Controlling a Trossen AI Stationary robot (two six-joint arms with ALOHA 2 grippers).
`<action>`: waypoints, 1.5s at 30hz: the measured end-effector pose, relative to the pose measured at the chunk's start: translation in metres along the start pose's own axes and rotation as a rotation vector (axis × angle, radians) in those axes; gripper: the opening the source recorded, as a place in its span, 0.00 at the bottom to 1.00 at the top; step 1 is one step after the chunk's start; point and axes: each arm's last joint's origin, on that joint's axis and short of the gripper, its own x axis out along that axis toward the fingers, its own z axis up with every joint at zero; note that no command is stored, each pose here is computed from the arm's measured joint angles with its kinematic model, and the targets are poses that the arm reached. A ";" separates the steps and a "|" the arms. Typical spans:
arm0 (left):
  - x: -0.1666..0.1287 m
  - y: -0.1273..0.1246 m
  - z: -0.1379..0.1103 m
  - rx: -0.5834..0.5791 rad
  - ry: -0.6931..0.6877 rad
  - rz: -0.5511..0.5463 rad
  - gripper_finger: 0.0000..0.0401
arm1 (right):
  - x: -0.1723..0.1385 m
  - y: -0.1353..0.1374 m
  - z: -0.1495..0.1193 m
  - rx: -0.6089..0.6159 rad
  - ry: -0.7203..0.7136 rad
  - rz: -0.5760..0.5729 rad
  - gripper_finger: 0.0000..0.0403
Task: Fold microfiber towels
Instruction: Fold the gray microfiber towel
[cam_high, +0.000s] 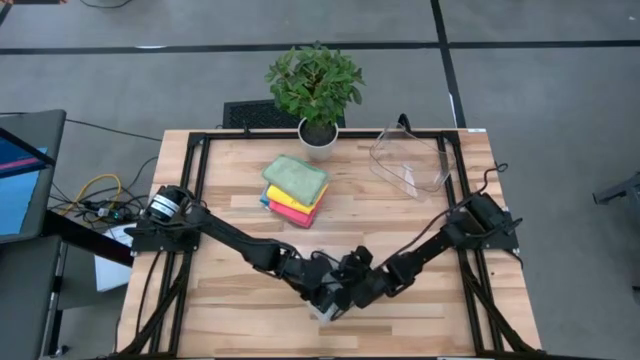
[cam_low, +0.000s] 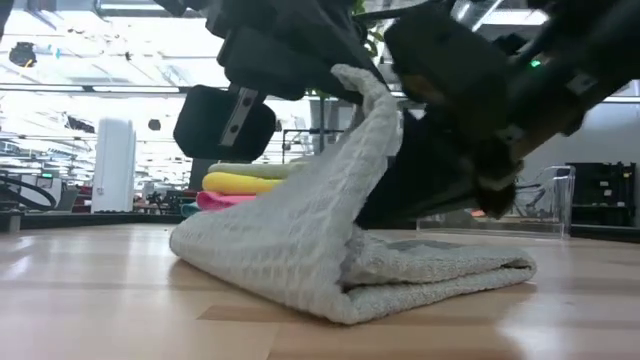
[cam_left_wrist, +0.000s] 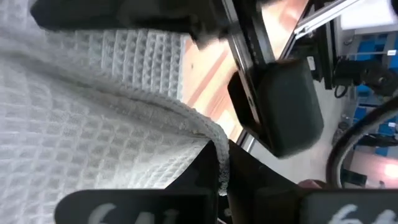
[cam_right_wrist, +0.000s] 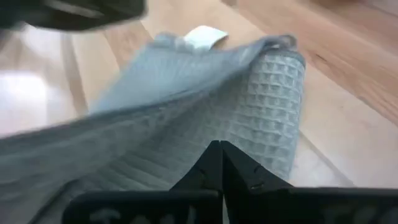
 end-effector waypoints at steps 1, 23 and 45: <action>0.000 0.000 0.001 0.000 0.001 -0.004 0.00 | -0.002 0.002 -0.001 0.014 -0.016 -0.005 0.06; -0.001 0.003 0.008 0.050 -0.107 0.041 0.00 | -0.084 0.024 -0.013 0.148 -0.083 -0.011 0.06; 0.014 0.005 0.006 0.057 -0.120 -0.003 0.00 | -0.090 0.029 -0.020 0.153 -0.075 0.021 0.07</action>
